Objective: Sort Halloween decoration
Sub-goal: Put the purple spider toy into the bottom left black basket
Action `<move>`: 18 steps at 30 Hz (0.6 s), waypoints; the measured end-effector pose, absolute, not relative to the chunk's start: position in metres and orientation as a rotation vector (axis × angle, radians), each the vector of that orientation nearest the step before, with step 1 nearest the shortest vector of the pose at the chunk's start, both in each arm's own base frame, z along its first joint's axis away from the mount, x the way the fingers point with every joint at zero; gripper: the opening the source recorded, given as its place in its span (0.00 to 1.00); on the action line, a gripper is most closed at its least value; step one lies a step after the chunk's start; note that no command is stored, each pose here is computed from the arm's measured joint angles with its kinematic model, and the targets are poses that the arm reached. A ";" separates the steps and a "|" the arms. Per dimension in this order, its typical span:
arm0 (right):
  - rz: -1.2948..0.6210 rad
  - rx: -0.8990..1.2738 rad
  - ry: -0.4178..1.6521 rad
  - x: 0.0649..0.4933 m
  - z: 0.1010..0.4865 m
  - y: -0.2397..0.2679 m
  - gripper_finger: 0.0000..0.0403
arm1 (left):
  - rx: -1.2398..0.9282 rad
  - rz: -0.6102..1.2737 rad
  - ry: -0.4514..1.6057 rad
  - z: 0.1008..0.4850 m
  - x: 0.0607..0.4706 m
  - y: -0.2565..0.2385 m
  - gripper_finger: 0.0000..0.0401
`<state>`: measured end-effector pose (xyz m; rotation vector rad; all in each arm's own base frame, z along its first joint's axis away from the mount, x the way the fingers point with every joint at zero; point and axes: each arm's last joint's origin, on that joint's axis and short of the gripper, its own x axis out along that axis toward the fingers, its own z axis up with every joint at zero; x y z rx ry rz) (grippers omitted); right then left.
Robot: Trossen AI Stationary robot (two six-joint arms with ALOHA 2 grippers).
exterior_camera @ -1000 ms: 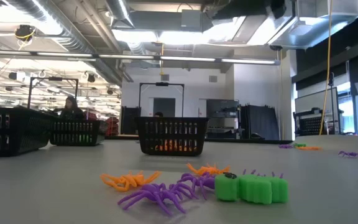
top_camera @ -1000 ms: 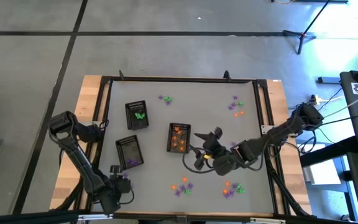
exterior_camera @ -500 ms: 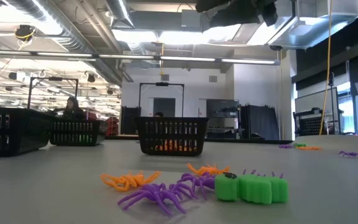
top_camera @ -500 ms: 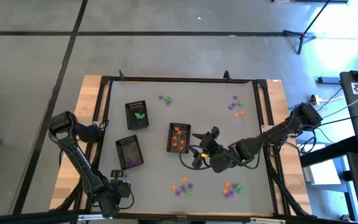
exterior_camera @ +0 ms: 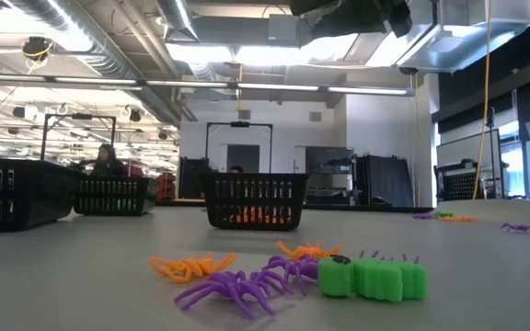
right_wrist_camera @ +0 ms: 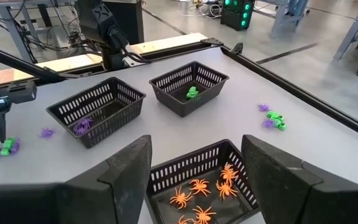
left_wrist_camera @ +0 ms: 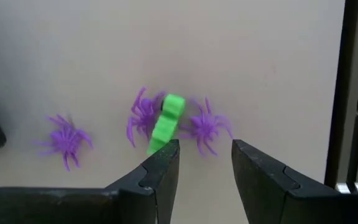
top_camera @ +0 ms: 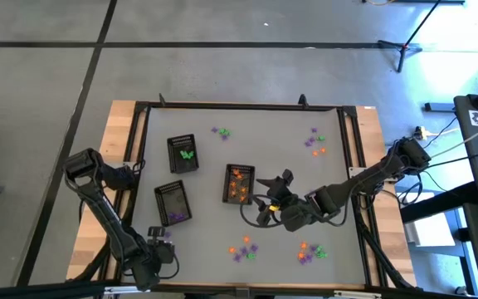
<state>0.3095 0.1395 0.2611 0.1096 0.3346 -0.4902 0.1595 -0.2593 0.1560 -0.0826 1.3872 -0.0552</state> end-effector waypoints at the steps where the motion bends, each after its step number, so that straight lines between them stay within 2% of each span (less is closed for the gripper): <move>1: -0.490 0.110 0.335 0.310 0.261 0.139 0.61 | -0.082 -0.056 1.399 0.156 0.159 -0.259 0.35; 10: -0.490 0.110 0.334 0.310 0.261 0.139 0.61 | -0.082 -0.058 1.426 0.156 0.158 -0.258 0.35; 18: -0.490 0.110 0.335 0.309 0.261 0.139 0.61 | -0.097 -0.068 1.359 0.157 0.161 -0.261 0.35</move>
